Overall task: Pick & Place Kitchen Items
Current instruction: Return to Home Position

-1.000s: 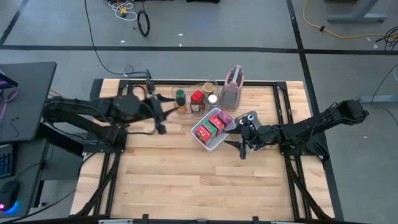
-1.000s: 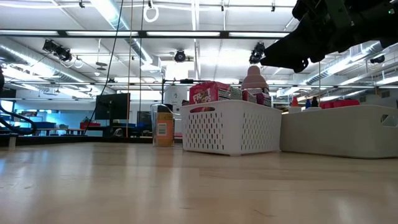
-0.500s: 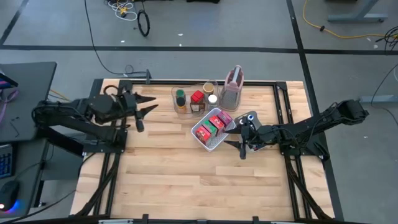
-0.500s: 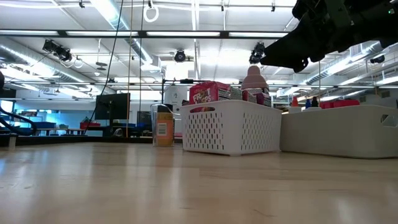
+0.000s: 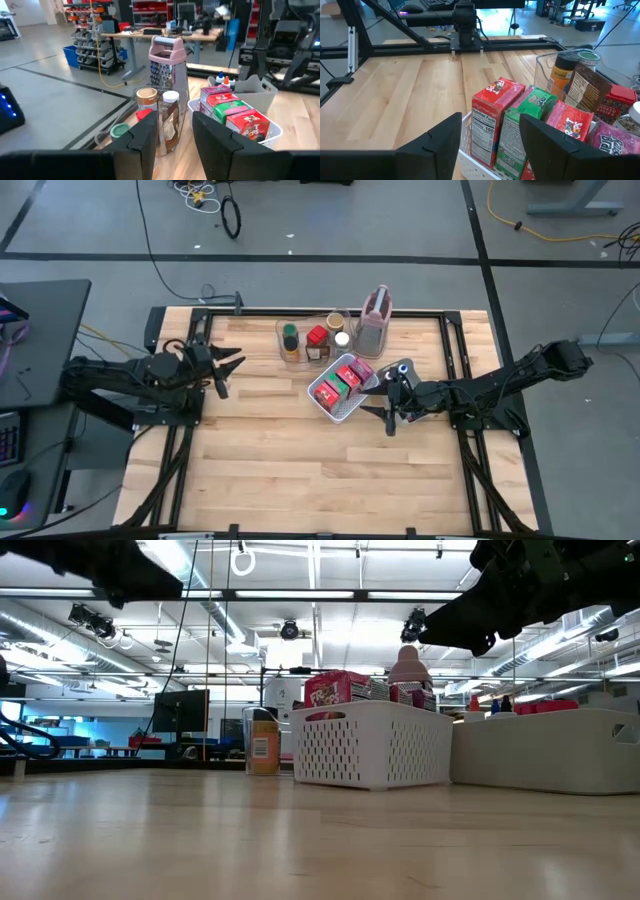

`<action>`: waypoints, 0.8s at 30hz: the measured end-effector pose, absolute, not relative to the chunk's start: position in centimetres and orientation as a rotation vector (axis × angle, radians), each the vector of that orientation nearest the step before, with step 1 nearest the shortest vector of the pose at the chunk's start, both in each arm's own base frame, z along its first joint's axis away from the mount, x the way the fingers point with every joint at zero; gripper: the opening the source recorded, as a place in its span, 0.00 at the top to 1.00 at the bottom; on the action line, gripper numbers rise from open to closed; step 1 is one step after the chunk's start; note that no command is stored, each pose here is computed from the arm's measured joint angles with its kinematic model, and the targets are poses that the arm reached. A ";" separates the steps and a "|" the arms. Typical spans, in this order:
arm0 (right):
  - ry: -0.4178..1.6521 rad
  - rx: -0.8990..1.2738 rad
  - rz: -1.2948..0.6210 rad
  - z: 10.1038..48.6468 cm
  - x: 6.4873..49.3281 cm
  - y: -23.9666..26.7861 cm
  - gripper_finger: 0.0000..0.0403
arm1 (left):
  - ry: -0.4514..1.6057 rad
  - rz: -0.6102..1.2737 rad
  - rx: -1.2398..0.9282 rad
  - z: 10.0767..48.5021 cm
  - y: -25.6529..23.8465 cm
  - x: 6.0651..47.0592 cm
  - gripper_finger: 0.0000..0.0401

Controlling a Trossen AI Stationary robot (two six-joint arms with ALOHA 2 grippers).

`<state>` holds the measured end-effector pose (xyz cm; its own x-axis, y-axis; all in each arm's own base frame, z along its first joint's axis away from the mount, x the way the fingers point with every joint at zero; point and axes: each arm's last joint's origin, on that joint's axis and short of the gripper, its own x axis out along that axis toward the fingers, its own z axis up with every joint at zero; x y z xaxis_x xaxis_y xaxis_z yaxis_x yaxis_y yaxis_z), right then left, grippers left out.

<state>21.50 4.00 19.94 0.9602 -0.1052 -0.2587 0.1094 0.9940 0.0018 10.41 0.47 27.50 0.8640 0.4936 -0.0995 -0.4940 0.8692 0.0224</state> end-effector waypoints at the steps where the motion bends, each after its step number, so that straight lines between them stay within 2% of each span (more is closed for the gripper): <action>1: 0.261 0.016 -0.109 19.9 21.5 4.0 0.48 | 0.093 0.517 -0.009 27.0 0.5 10.2 0.67; 9: 0.261 0.016 -0.109 19.9 21.5 4.0 0.48 | 0.046 0.485 0.002 24.7 0.6 8.5 0.67; 14: 0.261 0.016 -0.109 19.9 21.5 4.0 0.48 | 0.015 0.339 0.062 23.3 0.3 7.8 0.67; 21: 0.261 0.016 -0.108 20.0 21.5 4.0 0.48 | -0.087 0.040 0.167 21.6 -0.6 8.3 0.67; 24: 0.262 0.016 -0.109 19.9 21.5 4.0 0.48 | -0.122 -0.003 0.170 21.0 -0.7 8.7 0.67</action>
